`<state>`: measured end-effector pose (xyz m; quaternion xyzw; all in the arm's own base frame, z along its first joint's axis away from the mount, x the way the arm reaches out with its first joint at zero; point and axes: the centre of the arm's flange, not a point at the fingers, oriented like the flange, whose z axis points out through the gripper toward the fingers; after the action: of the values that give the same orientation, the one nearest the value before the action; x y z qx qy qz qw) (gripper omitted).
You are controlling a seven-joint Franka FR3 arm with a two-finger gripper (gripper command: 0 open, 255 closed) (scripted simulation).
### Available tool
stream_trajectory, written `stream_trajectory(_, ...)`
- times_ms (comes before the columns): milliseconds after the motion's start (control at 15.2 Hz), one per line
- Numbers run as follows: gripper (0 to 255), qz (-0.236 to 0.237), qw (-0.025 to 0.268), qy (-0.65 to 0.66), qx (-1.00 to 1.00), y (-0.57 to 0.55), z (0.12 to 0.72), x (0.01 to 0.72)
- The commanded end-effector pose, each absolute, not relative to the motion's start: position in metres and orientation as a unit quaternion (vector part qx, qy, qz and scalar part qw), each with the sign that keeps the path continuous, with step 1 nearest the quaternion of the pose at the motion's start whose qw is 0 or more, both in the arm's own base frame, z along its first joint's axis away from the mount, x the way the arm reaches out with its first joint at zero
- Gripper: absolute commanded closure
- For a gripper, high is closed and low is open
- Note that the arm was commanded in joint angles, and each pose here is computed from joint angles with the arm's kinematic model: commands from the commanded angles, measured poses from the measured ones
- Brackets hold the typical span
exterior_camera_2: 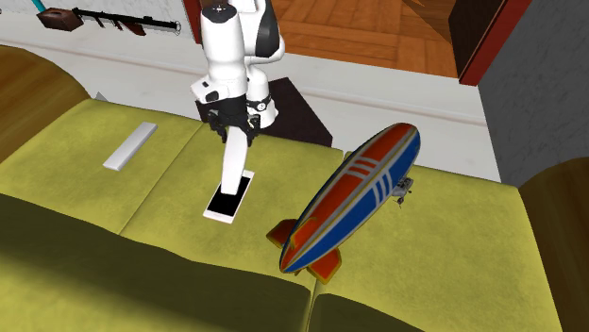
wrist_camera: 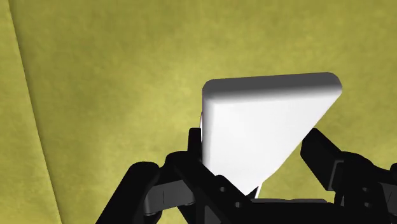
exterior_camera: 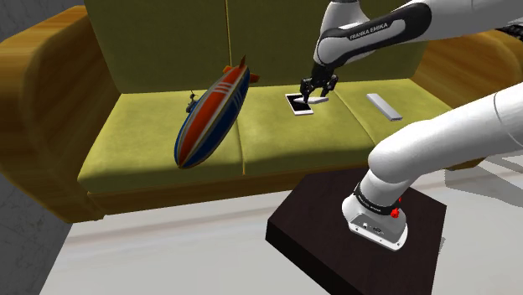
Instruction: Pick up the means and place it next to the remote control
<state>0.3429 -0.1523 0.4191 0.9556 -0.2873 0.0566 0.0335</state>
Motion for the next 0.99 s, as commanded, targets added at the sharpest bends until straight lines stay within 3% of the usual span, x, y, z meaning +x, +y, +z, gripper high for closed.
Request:
stream_trajectory(0,255,0.057,0.033,-0.287,0.956,-0.167,0.419,0.321)
stream_trajectory(924,255,0.057,0.033,-0.287,0.956,-0.266,0.42,0.164)
